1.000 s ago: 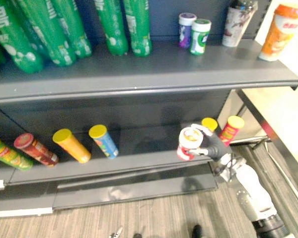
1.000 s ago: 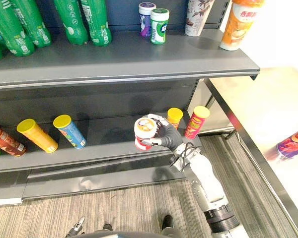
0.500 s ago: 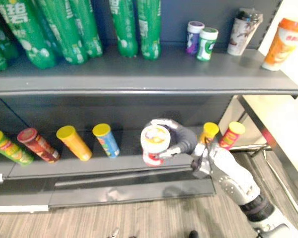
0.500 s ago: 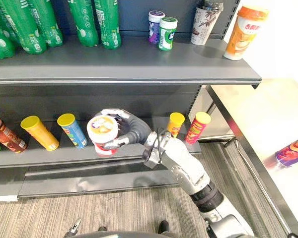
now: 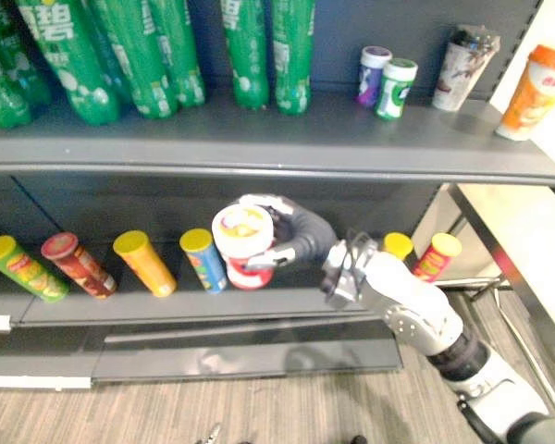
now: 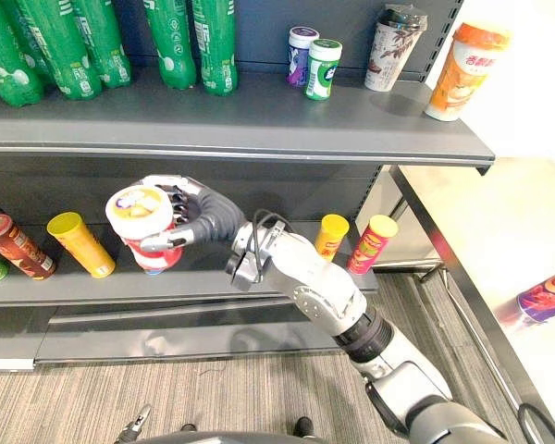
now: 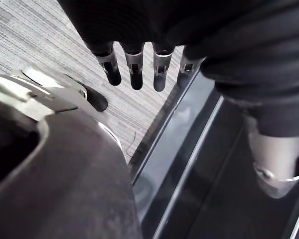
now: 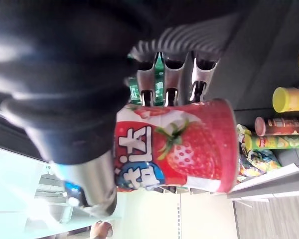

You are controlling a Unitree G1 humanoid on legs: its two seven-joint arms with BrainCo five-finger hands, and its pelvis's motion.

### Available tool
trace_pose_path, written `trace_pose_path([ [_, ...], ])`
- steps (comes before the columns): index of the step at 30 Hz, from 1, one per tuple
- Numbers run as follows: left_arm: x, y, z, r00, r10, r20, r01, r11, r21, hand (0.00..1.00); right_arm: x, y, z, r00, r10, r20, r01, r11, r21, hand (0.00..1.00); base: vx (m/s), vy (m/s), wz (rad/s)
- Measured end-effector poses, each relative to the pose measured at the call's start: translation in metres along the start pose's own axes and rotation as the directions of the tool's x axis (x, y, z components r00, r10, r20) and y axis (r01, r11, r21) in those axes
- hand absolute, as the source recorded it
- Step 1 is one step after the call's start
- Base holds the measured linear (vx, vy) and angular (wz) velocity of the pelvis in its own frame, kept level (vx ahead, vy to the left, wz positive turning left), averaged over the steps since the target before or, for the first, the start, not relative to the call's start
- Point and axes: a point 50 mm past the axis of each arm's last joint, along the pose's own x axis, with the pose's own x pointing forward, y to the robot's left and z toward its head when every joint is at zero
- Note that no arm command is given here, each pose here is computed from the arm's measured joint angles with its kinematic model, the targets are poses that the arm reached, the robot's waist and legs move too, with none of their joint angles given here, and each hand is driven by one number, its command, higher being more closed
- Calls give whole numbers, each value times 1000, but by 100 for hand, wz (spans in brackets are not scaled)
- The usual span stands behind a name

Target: Put the gum and the chips on the shelf.

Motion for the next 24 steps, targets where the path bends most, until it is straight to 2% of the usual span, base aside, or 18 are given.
trace_pose_path([
  [9, 0, 0, -1, 1000, 1, -7, -1, 1000, 10, 0, 14, -8, 14, 998, -60, 22, 61, 996, -65, 100, -13, -1, -5],
  [16, 0, 0, 0, 1000, -5, -7, 5, 999, 40, 0, 18, -27, 31, 985, -161, 58, 168, 977, -133, 100, 0, 0, 0],
  [24, 0, 0, 0, 1000, -6, -11, 6, 999, 46, 0, 15, -76, 78, 927, -344, 148, 374, 878, -300, 100, 0, 0, 0],
])
